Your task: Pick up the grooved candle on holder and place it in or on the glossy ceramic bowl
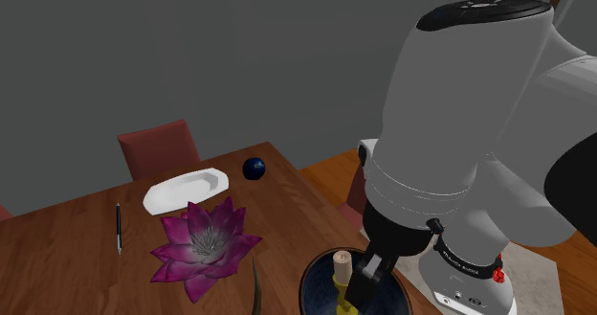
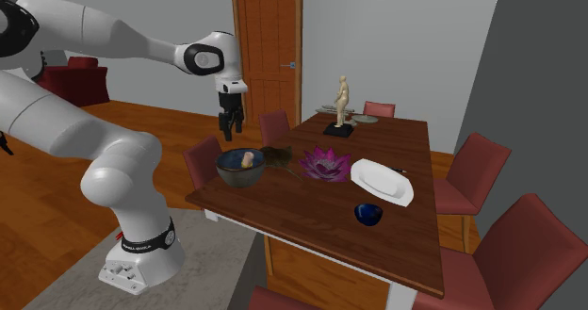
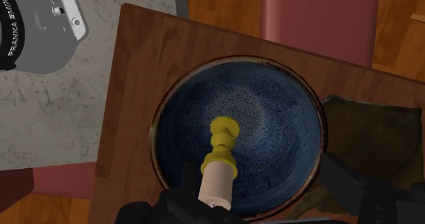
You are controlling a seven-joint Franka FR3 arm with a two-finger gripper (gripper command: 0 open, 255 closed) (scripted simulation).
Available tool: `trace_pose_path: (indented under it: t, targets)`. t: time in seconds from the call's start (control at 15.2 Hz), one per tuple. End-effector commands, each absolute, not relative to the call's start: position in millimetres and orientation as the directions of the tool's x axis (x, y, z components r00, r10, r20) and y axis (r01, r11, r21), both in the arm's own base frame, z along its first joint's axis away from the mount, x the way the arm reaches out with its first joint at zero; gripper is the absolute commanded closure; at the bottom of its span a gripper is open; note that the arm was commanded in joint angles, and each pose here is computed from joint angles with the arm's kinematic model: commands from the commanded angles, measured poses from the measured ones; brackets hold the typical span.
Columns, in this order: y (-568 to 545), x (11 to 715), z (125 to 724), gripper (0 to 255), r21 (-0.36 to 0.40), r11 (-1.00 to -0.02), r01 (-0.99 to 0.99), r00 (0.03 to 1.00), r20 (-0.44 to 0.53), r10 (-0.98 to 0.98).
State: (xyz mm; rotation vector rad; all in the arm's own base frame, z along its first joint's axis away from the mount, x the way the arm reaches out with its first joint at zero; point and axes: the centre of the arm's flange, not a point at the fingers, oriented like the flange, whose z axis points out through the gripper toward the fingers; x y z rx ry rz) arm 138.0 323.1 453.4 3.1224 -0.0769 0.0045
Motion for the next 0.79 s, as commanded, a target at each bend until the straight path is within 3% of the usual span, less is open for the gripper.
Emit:
trace_pose_path:
  t: [0.0, 0.26, 0.73]
  targets:
    - [323, 138, 453, 0, 0.018, -0.999, -0.049, 0.999, 0.003, -0.049]
    - [324, 138, 503, 0, 0.018, -0.999, -0.049, 0.999, 0.003, -0.049]
    - [324, 138, 503, 0, 0.018, -0.999, -0.049, 0.999, 0.003, -0.049]
